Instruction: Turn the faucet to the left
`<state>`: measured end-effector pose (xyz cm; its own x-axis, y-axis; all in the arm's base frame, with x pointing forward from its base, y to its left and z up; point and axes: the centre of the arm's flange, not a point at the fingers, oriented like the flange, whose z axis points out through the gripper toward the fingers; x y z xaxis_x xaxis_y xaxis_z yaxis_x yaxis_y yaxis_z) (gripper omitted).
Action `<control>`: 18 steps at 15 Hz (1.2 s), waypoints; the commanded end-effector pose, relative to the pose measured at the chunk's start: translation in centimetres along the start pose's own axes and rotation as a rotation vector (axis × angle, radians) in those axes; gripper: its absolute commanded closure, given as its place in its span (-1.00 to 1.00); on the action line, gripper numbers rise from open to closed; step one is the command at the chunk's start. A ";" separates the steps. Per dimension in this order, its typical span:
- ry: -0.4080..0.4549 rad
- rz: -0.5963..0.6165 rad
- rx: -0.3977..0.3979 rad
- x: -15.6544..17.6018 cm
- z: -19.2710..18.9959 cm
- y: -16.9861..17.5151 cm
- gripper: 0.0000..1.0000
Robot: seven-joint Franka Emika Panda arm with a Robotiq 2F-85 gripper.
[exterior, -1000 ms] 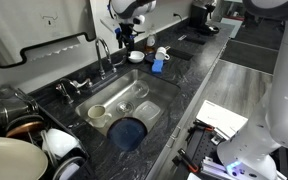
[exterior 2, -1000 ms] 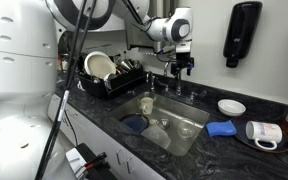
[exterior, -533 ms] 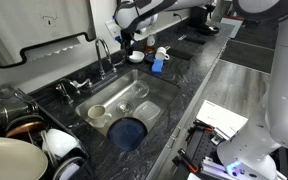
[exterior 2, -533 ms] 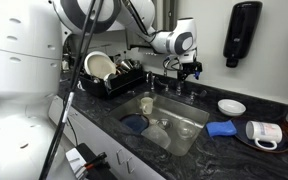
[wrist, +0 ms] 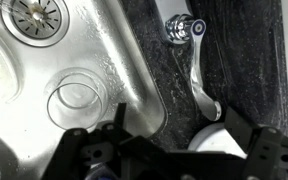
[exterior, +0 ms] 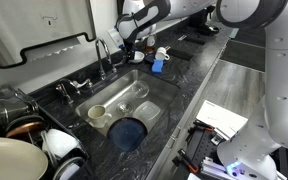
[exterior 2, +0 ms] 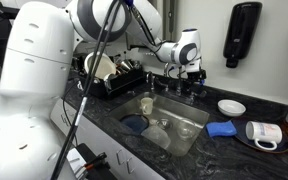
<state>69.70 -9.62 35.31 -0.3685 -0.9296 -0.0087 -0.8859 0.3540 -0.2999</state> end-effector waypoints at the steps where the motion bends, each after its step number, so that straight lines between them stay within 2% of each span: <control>1: 0.000 -0.063 0.021 0.3 2.2 -2.5 -1.00; 8: 0.052 -0.071 -0.001 0.4 4.6 -4.3 -1.00; 9: 0.071 -0.056 -0.015 0.7 4.9 -4.6 -0.50; 11: 0.100 -0.034 -0.033 1.4 5.2 -5.0 -0.32; 15: 0.157 -0.005 -0.106 3.0 5.6 -5.4 0.26; 18: 0.153 -0.002 -0.148 3.0 5.7 -5.1 0.69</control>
<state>73.48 -14.79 31.37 -0.3906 -0.9111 0.1314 -0.9121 0.3638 -0.1890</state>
